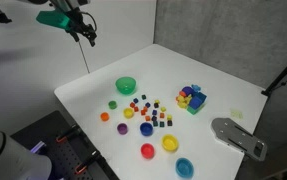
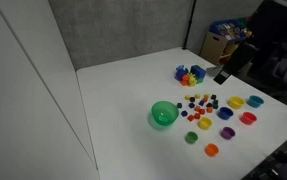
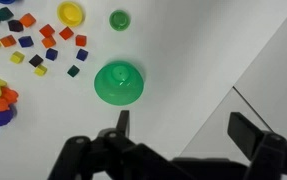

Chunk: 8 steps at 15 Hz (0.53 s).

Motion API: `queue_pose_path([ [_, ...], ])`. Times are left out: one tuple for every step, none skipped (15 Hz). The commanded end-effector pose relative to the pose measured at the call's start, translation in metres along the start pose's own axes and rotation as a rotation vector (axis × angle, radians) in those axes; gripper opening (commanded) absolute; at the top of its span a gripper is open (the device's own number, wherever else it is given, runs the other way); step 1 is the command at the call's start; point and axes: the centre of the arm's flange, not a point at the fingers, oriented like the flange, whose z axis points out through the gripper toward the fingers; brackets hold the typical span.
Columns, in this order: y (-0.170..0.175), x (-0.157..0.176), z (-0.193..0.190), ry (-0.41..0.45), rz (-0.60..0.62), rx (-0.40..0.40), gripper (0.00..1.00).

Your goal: Put the light blue bowl inside the yellow bowl

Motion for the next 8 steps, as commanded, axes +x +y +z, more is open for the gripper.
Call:
queue_pose_path([
  [0.0, 0.0, 0.0, 0.001, 0.0, 0.0, 1.0],
  [0.0, 0.0, -0.001, 0.001, 0.0, 0.0, 1.0],
  [0.0, 0.0, -0.001, 0.001, 0.0, 0.0, 1.0],
  [0.0, 0.0, -0.001, 0.001, 0.0, 0.0, 1.0],
  [0.0, 0.0, -0.001, 0.001, 0.0, 0.0, 1.0],
  [0.0, 0.0, -0.001, 0.001, 0.0, 0.0, 1.0],
  [0.002, 0.007, 0.001, -0.009, 0.017, -0.015, 1.0],
  [0.006, 0.012, 0.002, -0.018, 0.028, -0.027, 1.0],
])
